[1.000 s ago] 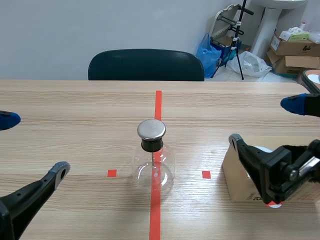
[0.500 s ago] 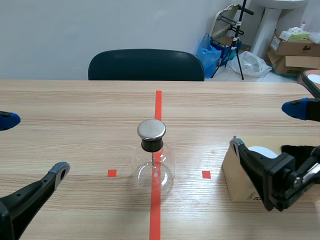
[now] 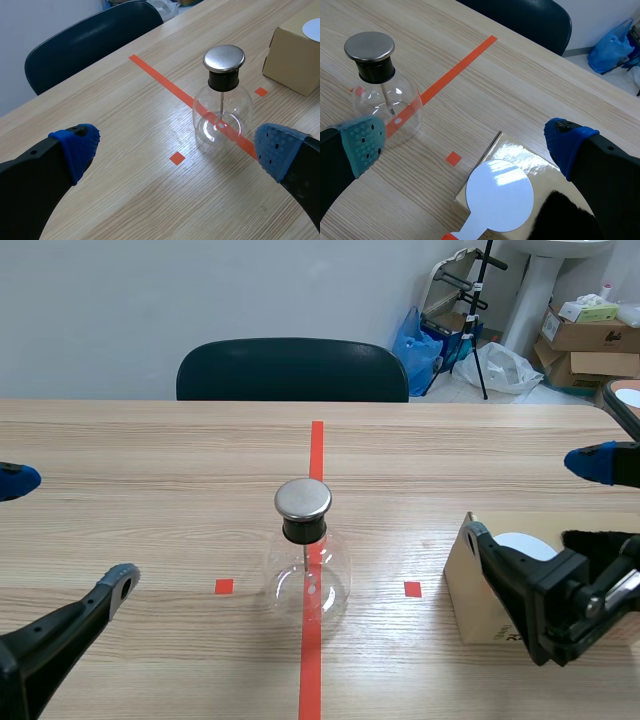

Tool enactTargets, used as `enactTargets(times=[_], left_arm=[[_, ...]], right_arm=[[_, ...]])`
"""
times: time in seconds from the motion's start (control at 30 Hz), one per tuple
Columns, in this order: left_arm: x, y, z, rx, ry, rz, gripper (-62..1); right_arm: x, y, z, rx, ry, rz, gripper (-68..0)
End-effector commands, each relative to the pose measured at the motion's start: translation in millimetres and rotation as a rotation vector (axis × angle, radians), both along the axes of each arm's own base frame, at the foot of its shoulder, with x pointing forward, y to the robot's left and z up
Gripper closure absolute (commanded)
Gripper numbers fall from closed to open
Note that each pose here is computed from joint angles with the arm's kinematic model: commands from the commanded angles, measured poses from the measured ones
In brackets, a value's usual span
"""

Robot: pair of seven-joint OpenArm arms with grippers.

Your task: Do the electroscope experiment

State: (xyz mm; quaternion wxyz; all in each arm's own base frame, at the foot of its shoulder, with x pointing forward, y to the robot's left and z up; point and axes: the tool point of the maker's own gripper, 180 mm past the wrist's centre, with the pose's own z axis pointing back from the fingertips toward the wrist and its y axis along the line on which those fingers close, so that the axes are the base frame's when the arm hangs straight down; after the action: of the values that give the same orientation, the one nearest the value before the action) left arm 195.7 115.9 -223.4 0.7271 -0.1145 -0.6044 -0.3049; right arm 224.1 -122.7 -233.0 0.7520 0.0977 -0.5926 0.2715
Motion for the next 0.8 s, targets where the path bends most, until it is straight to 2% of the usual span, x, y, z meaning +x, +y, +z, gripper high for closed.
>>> enactTargets(times=[0.0, 0.77], left_arm=[[0.9, -2.5, 5.6, -0.019, -0.019, -0.003, -62.3], [0.6, -3.0, 5.5, -0.020, -0.018, -0.006, -62.3]], right_arm=[[5.5, -1.6, 10.6, 0.009, -0.038, -0.008, -67.9], [5.3, -2.0, 9.4, 0.005, -0.032, -0.009, -67.9]])
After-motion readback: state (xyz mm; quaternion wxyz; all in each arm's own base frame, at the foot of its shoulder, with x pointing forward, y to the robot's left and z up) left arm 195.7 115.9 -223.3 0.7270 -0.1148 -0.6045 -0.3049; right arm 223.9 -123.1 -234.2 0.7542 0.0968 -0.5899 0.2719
